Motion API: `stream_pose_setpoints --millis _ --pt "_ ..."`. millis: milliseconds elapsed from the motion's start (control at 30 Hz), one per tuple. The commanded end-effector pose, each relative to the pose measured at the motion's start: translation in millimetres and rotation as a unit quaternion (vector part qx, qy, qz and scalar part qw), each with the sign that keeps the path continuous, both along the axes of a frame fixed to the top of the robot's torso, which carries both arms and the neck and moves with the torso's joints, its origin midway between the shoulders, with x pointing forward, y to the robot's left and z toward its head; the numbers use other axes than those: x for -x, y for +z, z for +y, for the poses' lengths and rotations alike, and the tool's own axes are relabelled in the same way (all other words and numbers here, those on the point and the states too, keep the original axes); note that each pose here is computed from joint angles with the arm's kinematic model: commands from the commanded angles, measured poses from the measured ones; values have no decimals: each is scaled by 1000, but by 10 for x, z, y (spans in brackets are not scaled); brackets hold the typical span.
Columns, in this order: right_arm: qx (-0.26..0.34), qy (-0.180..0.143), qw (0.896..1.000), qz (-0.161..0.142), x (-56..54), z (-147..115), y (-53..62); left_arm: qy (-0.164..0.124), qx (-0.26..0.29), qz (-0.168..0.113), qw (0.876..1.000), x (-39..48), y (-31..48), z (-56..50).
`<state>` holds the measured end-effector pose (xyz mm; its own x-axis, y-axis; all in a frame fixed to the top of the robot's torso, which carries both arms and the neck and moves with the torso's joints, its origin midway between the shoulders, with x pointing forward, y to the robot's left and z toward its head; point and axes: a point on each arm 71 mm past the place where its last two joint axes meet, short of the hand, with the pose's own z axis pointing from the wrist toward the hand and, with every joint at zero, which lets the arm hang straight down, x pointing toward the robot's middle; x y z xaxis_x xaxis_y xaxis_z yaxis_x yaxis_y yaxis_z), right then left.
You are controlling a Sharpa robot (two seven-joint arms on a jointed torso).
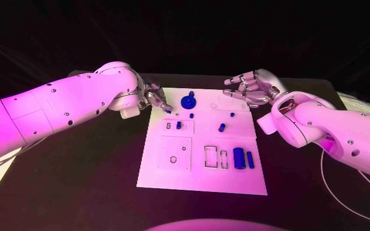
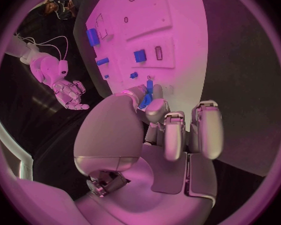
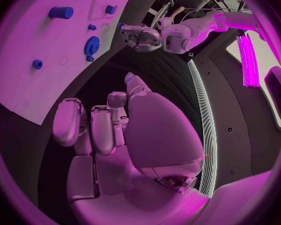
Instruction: Assemble the parts on the task board
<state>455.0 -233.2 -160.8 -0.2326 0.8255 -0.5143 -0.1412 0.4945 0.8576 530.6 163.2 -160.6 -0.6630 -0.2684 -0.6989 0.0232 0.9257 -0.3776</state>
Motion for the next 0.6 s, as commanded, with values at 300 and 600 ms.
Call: stream_pose_setpoints --millis 300,600 --pt "-1 10 1000 3 10 24 -37 -13 21 -21 999 182 -131 -42" --pt "-1 13 1000 6 12 30 -52 -28 5 -7 1000 250 -233 -65"
